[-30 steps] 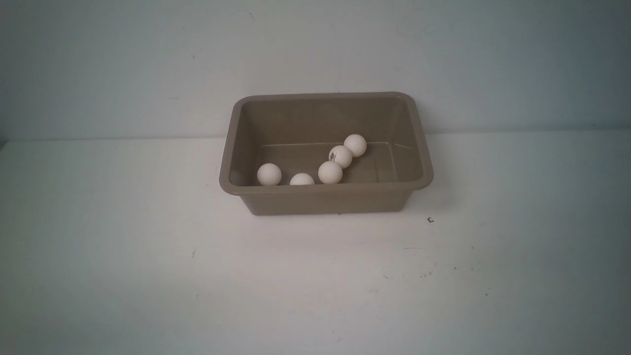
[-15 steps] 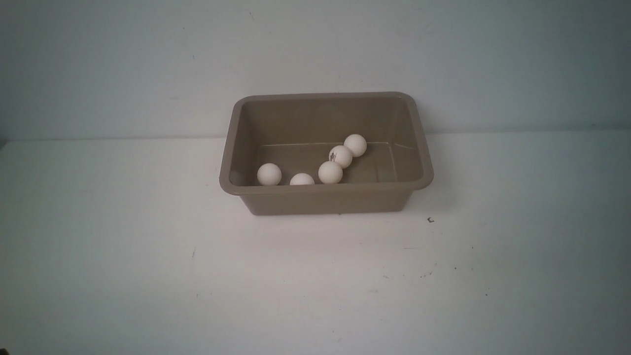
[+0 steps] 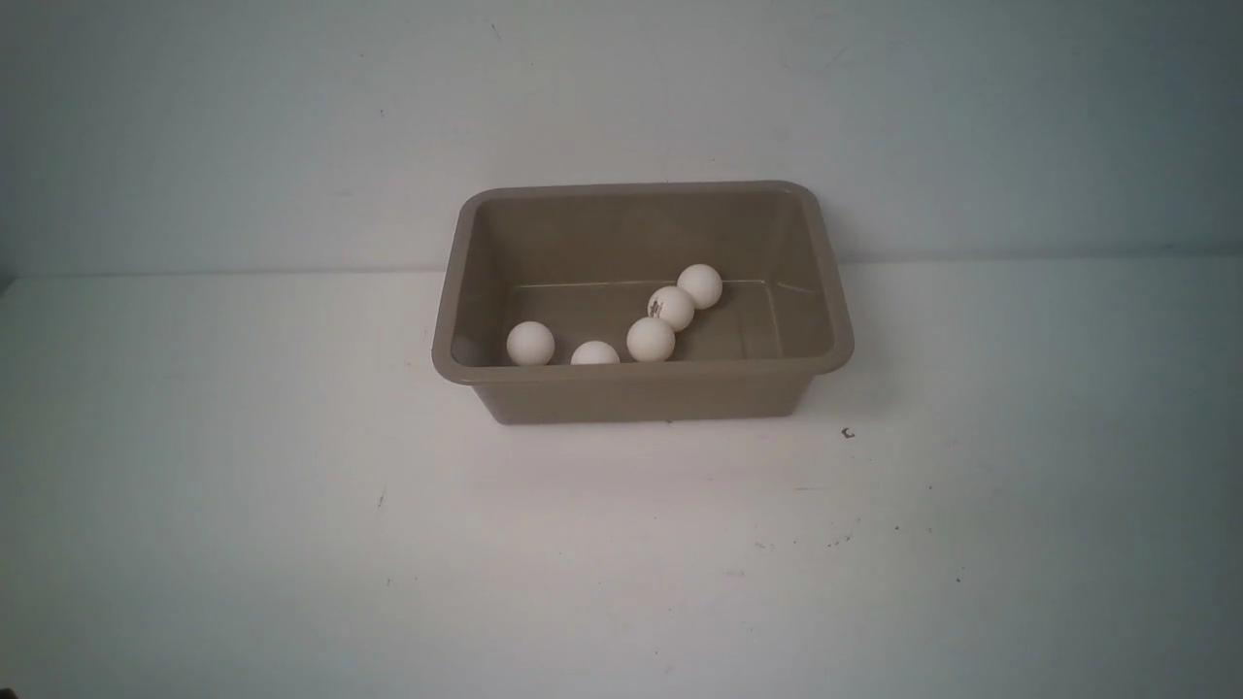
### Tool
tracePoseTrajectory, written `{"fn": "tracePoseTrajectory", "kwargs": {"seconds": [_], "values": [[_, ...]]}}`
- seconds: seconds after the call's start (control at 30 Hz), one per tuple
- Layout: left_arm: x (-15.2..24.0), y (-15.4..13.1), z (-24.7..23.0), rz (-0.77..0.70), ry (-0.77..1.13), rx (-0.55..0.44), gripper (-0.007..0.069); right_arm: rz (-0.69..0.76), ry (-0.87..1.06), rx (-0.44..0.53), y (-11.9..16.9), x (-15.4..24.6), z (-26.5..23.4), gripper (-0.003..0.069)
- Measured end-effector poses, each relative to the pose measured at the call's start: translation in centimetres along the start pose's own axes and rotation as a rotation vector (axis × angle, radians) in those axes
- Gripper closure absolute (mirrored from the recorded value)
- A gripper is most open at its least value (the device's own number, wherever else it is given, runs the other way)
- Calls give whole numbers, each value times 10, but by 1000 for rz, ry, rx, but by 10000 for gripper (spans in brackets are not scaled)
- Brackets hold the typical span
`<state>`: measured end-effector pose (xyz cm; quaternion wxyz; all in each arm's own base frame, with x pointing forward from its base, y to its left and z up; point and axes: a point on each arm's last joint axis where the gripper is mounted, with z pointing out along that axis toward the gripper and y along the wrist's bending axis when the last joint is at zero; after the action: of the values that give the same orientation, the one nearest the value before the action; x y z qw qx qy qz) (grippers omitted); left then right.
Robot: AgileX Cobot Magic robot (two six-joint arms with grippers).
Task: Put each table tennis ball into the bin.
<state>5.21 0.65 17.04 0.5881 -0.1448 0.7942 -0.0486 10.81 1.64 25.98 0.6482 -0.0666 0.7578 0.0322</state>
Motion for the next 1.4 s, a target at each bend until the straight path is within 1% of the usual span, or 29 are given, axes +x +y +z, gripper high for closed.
{"fn": "tracePoseTrajectory", "kwargs": {"seconds": [0.1,0.23,0.33,0.37,0.4,0.43,0.5,0.53,0.63,0.7,0.73,0.77,0.9,1.07,1.17,1.27,1.4], "values": [[0,0,0,-1,0,0,609,47,-4,-22,2,0,0,676],[0,0,0,-1,0,0,609,105,0,-86,8,3,0,676],[0,0,0,-1,0,0,609,72,20,-98,9,10,0,676],[0,0,0,-1,0,0,609,6,27,-110,10,16,-1,676],[0,0,0,-1,0,0,609,15,25,-112,10,16,-2,676],[0,0,0,-1,0,0,609,-50,14,-134,12,17,-6,676],[0,0,0,-1,0,0,609,-58,0,-152,13,17,-12,676],[0,0,0,-1,0,0,609,-94,2,-157,14,17,-14,676],[0,0,0,-1,0,0,609,-105,20,-159,13,20,-20,676],[0,0,0,-1,0,0,609,-64,52,-142,11,23,-24,676],[0,0,0,-1,0,0,609,-52,82,-109,8,27,-27,676],[0,0,0,-1,0,0,609,-24,90,-101,8,28,-28,676],[0,0,0,-1,0,0,609,16,74,-56,3,32,-34,676],[0,0,0,-1,0,0,609,26,-44,-55,3,53,-42,676],[0,0,0,-1,0,0,609,35,-62,-45,3,63,-45,676],[0,0,0,-1,0,0,609,41,-39,-17,2,69,-45,676],[0,0,0,-1,1,0,609,62,7,55,-2,75,-45,676]]}}
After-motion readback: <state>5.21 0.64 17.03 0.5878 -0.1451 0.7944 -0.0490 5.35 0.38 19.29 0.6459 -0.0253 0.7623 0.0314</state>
